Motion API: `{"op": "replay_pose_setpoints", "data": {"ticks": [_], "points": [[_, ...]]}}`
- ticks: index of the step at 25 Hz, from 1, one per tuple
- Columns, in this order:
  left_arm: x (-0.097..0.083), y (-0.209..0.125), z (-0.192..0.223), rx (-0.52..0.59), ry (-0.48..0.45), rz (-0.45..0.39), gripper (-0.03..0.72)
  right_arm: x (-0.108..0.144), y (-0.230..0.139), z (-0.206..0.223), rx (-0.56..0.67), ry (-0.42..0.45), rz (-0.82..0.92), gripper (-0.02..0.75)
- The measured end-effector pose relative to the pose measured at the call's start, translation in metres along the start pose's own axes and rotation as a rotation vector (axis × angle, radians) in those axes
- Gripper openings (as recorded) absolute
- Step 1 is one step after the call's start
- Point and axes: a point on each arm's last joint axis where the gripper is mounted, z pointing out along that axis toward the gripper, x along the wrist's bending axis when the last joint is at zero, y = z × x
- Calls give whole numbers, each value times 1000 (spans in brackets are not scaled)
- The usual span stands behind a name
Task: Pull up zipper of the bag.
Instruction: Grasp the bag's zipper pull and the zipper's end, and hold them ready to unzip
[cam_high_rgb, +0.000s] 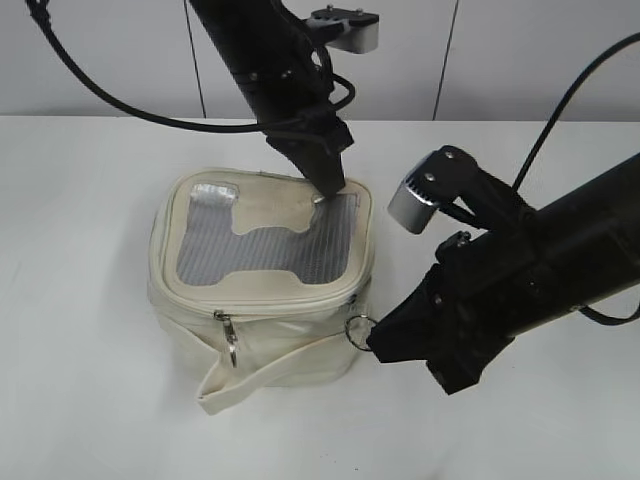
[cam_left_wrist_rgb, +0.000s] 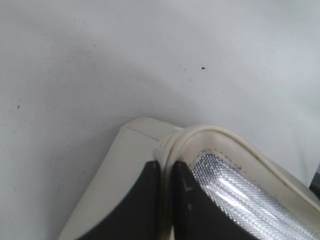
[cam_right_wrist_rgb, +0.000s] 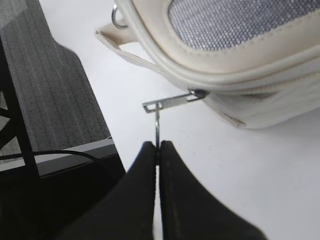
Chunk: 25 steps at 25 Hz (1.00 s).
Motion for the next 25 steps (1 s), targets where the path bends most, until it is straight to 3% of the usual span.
{"op": "replay_pose_setpoints", "data": {"ticks": [14, 17, 25], "points": [[1, 1, 0, -15, 11, -42, 43, 4, -1, -3, 24, -1, -27, 8], [0, 2, 0, -19, 5, -46, 43, 16, 0, 3, 36, 23, -78, 8], [-1, 2, 0, -18, -8, -47, 43, 45, 14, 19, -3, -17, -219, 8]]}}
